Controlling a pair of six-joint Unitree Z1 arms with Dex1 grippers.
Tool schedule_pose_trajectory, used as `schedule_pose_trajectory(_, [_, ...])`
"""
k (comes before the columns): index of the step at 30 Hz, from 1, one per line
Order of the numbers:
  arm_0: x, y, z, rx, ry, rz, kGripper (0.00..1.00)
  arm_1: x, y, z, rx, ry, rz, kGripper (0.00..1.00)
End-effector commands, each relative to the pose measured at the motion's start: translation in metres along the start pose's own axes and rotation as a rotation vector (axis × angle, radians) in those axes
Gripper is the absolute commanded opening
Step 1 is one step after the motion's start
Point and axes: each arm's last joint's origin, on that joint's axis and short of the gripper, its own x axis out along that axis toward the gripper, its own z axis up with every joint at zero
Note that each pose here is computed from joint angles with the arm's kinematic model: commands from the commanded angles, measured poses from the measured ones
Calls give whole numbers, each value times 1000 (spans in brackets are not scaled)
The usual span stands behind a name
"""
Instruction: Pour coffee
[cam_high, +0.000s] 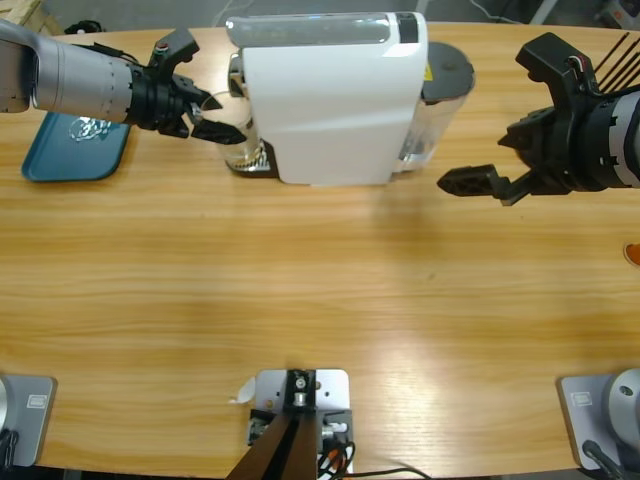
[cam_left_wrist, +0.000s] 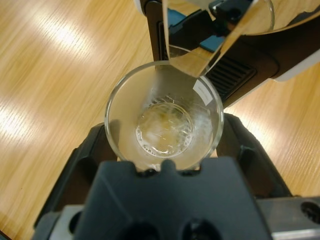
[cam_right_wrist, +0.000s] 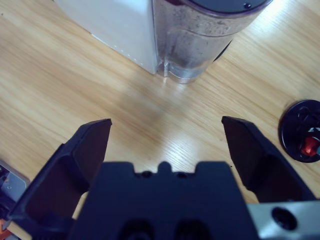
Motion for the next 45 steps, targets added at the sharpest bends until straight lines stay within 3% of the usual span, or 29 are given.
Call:
schedule_pose_trajectory(1, [20, -3, -8, 3, 27, -58, 608, 8, -3, 5, -4, 13, -27, 1000])
schedule_pose_trajectory(5, [20, -5, -7, 5, 23, -74, 605, 8, -3, 4, -4, 13, -27, 1000])
schedule_pose_trajectory(11, [18, -6, -7, 10, 18, -80, 434, 8, -3, 4, -4, 13, -28, 1000])
schedule_pose_trajectory(28, [-37, -3, -15, -9, -36, 18, 425, 15, -2, 8, -4, 13, -25, 1000])
schedule_pose_trajectory(36, [-89, 24, -45, -138, -28, 207, 421, 20, 0, 13, -3, 10, -22, 1000])
schedule_pose_trajectory(45, [-134, 74, -98, -387, 35, 484, 425, 24, 0, 13, -5, 23, -21, 1000])
